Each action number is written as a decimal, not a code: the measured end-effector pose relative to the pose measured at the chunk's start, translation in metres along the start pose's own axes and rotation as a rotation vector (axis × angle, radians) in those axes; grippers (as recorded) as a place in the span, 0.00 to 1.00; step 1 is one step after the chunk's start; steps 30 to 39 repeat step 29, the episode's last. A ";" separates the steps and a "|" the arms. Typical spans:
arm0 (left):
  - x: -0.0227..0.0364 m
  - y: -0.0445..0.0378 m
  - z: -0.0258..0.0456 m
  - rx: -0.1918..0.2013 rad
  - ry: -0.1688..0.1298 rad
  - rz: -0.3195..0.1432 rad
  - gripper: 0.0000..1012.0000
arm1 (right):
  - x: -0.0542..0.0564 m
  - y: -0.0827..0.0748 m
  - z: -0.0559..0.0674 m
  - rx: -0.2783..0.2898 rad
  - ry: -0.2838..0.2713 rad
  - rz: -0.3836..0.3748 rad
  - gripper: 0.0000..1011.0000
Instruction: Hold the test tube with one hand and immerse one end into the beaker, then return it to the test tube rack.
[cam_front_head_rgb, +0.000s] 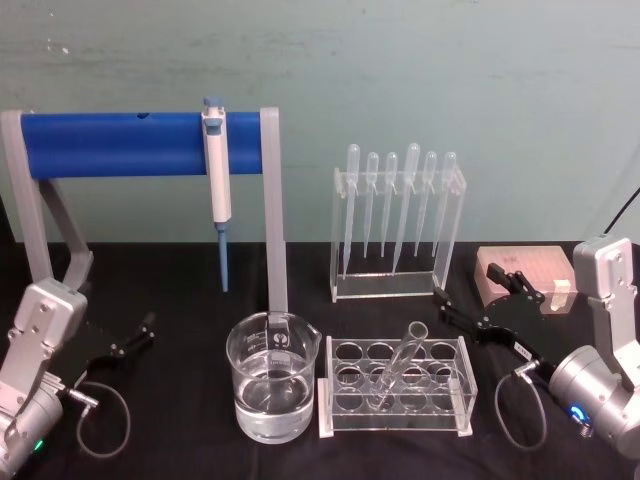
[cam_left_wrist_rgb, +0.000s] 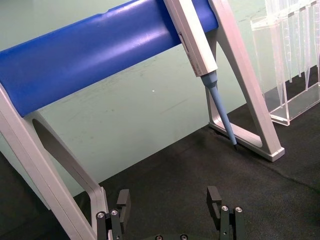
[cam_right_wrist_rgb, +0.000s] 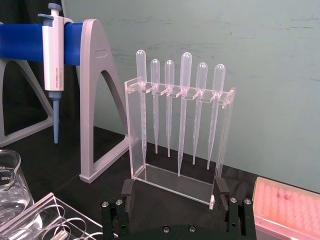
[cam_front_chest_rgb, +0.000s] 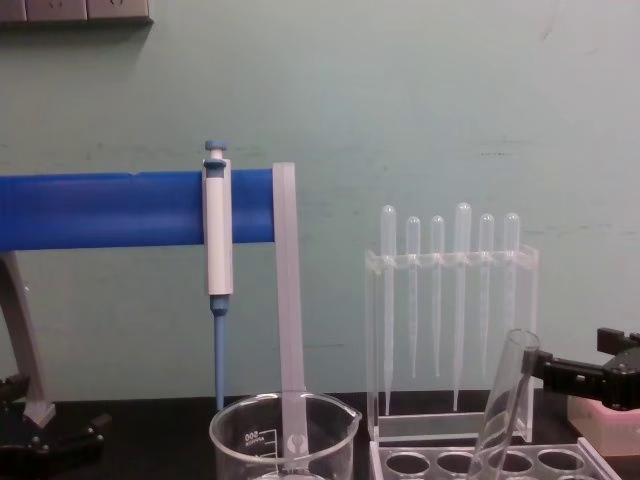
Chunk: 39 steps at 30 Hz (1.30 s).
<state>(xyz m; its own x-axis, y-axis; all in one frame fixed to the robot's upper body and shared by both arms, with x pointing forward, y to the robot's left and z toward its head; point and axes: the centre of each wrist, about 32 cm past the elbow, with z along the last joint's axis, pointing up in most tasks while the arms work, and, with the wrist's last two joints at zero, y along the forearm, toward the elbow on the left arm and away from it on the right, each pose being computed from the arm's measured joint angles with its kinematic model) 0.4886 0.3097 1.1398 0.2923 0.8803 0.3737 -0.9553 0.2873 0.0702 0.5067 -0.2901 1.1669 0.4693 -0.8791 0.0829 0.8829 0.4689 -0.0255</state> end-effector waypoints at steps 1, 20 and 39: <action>0.0000 0.0000 0.0000 0.000 0.000 0.000 0.99 | 0.000 0.000 0.000 0.000 0.000 0.000 0.99; 0.0000 0.0000 0.0000 0.000 0.000 0.000 0.99 | 0.000 0.000 0.000 0.000 0.000 0.000 0.99; 0.0000 0.0000 0.0000 0.000 0.000 0.000 0.99 | 0.000 0.000 0.000 0.000 0.000 0.000 0.99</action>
